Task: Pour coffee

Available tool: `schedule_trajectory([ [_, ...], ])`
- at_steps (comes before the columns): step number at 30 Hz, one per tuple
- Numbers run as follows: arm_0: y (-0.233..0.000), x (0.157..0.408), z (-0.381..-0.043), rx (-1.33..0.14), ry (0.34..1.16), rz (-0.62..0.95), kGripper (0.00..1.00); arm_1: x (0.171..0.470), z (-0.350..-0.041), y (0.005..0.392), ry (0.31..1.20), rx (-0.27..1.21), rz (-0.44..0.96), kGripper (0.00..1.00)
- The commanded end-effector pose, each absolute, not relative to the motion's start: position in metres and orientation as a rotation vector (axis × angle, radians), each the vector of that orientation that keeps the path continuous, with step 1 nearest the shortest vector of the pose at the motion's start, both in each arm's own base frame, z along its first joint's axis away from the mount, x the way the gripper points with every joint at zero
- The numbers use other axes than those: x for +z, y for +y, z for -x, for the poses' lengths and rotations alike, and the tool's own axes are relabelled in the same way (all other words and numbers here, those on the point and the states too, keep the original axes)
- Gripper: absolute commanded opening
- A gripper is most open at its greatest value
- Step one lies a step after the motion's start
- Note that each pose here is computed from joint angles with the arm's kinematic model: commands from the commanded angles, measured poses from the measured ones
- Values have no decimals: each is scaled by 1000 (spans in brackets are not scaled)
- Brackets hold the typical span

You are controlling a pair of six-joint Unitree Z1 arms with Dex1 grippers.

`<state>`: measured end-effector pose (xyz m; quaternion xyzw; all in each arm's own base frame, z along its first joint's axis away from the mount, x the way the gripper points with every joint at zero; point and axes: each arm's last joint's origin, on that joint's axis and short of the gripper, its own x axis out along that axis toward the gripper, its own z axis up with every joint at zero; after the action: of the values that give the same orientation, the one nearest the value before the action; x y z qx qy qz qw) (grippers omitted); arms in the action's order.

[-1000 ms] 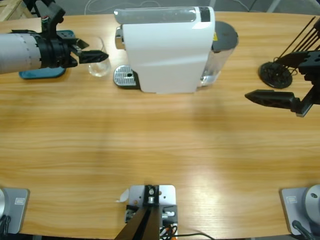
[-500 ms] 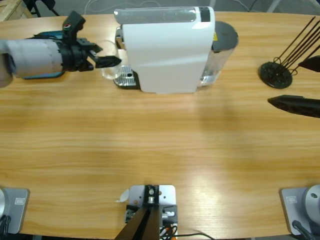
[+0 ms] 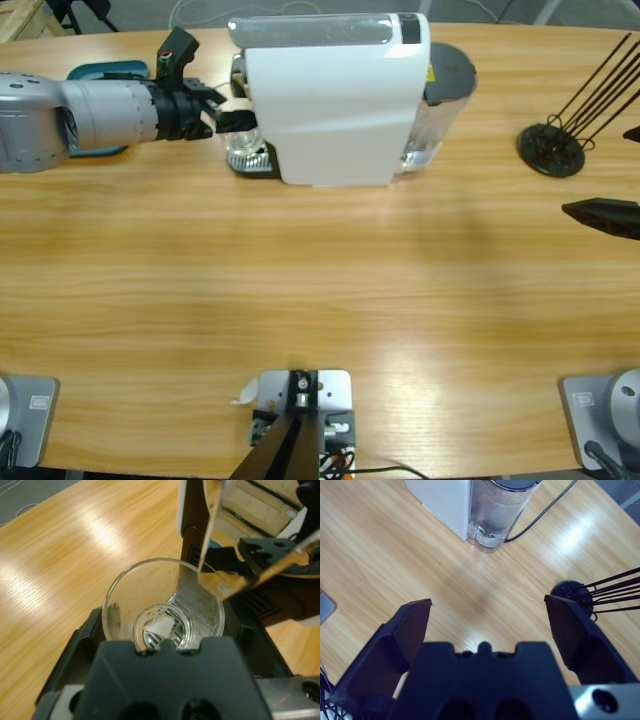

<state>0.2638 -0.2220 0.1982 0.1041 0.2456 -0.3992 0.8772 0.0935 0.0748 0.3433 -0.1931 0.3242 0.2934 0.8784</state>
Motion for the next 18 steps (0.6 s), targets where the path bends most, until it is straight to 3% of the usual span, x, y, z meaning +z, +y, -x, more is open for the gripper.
schedule_trajectory([
  [1, -235, 188, -261, -868, 539, -205, 702, 334, -87, 67, 699, 607, 417, 977],
  [3, -233, 189, -259, -868, 546, -198, 937, 335, -87, 67, 698, 607, 416, 978],
  [4, -233, 189, -257, -875, 550, -198, 954, 335, -86, 67, 697, 607, 416, 977],
  [7, -231, 188, -252, -891, 560, -199, 995, 334, -86, 66, 697, 607, 416, 977],
  [18, -223, 192, -237, -913, 570, -196, 996, 333, -84, 64, 694, 599, 411, 977],
])
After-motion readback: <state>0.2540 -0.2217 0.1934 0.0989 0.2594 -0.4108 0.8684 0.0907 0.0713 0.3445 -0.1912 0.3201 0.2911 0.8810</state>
